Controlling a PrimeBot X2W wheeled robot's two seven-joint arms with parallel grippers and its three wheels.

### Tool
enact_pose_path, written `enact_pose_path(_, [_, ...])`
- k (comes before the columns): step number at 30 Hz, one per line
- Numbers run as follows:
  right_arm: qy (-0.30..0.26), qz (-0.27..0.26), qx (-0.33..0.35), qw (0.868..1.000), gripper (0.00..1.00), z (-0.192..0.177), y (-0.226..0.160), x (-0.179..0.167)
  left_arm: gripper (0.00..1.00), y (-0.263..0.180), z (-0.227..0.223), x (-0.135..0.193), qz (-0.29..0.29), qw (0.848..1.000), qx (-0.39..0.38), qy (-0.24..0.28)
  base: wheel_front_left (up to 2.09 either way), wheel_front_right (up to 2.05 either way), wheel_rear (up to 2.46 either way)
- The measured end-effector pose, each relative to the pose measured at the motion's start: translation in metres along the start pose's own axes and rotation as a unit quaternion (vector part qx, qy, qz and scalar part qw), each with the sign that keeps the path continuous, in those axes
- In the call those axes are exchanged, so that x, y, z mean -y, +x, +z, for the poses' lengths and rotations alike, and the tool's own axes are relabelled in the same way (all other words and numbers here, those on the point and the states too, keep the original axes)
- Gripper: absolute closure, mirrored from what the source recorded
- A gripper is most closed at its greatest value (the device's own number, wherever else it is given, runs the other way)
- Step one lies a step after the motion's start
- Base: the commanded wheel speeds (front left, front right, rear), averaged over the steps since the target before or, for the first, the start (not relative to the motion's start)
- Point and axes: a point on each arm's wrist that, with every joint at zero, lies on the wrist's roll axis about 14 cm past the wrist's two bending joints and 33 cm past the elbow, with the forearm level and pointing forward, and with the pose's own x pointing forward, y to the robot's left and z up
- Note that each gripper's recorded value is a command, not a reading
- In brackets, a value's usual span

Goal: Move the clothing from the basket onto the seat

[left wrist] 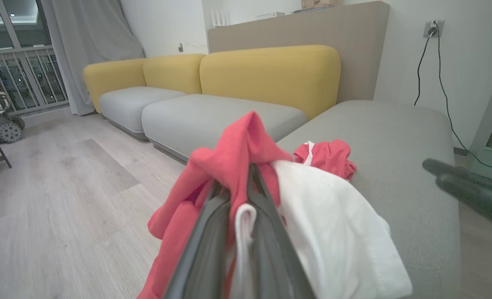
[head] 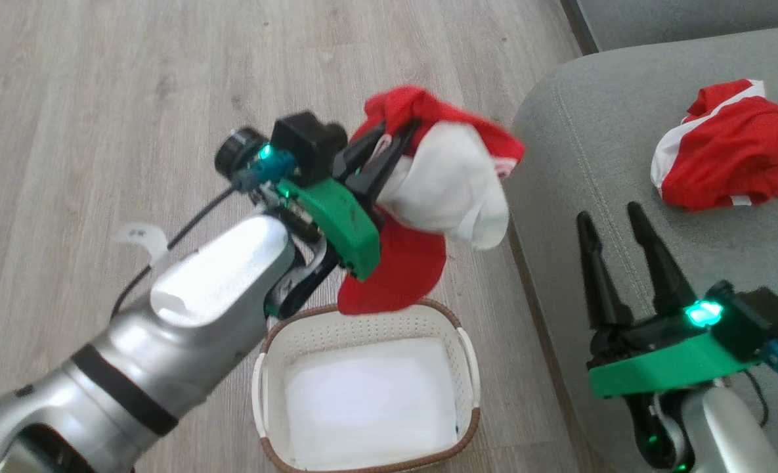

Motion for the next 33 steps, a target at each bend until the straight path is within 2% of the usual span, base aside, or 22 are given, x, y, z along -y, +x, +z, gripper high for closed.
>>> enact_pose_path(6, [0.003, 0.018, -0.010, 1.000, 0.00, -0.003, -0.004, -0.013, 1.00, 0.005, 0.037, 0.003, -0.003, 0.999, 0.038, 0.017, 0.00, 0.00, 0.00])
enact_pose_path(11, [0.005, 0.022, -0.020, 1.000, 0.00, -0.008, -0.010, -0.015, 1.00, 0.007, 0.043, 0.010, -0.009, 0.999, 0.040, 0.018, 0.00, 0.00, 0.00])
enact_pose_path(18, [-0.011, 0.060, -0.061, 0.996, 0.00, -0.026, -0.014, -0.029, 1.00, 0.007, 0.045, 0.016, -0.019, 0.999, 0.043, 0.010, 0.00, 0.00, 0.00])
enact_pose_path(26, [-0.053, 0.124, -0.077, 0.988, 0.00, -0.037, 0.020, -0.053, 1.00, 0.004, 0.040, 0.017, -0.021, 0.999, 0.036, 0.002, 0.00, 0.00, 0.00])
enact_pose_path(33, [-0.069, 0.160, -0.098, 0.980, 0.00, -0.055, 0.038, -0.073, 1.00, -0.002, 0.038, 0.025, -0.026, 0.999, 0.031, 0.000, 0.00, 0.00, 0.00])
